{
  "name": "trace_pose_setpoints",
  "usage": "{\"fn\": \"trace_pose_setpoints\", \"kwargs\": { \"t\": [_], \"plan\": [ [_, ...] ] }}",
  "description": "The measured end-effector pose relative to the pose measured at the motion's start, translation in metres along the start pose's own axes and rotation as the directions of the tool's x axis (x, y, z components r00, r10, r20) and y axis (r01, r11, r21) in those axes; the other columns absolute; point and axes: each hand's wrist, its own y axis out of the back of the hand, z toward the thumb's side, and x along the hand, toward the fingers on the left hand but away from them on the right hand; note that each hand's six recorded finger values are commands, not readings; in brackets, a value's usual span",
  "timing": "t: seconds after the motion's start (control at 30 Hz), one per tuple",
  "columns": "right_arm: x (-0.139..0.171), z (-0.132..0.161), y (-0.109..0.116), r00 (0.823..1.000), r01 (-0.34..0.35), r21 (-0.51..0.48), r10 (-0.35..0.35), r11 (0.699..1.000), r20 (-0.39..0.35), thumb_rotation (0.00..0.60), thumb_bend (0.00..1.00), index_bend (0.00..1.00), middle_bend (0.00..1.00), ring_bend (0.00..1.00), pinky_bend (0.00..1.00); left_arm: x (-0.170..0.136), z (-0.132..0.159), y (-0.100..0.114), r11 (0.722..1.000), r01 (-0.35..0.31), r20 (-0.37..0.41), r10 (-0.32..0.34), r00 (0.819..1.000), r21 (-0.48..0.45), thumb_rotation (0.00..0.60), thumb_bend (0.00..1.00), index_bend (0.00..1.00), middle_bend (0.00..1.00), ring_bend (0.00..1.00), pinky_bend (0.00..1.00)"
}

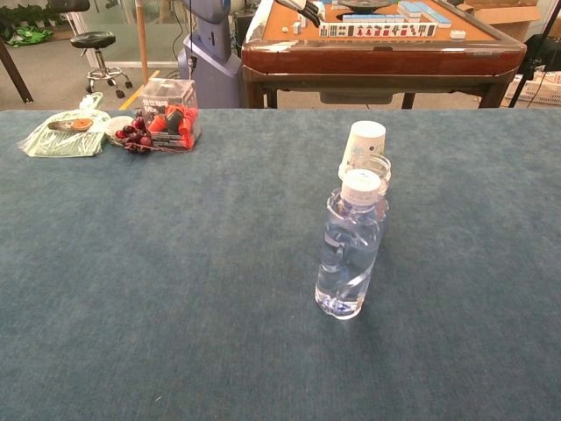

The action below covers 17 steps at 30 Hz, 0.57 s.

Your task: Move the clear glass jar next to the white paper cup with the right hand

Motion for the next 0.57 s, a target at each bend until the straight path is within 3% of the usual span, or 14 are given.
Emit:
{"fn": "trace_pose_setpoints", "kwargs": {
  "t": [0.27,0.57],
  "plan": [
    [0.025,-0.043,0.000,0.994,0.004,-0.081,0.006,0.997,0.113,0.600,0.00,0.15,0.07,0.00,0.11,0.003,-0.004,-0.005,1.000,0.013,-0.035,-0.012,0.999,0.023,0.600,0.23,0.23,0.36,0.25,0.43],
    [0.023,-0.058,0.001,0.991,-0.004,-0.118,0.019,0.993,0.130,0.600,0.00,0.15,0.08,0.00,0.11,0.008,-0.002,-0.007,1.000,0.009,-0.036,-0.008,0.999,0.009,0.600,0.23,0.25,0.36,0.26,0.43]
  ]
}}
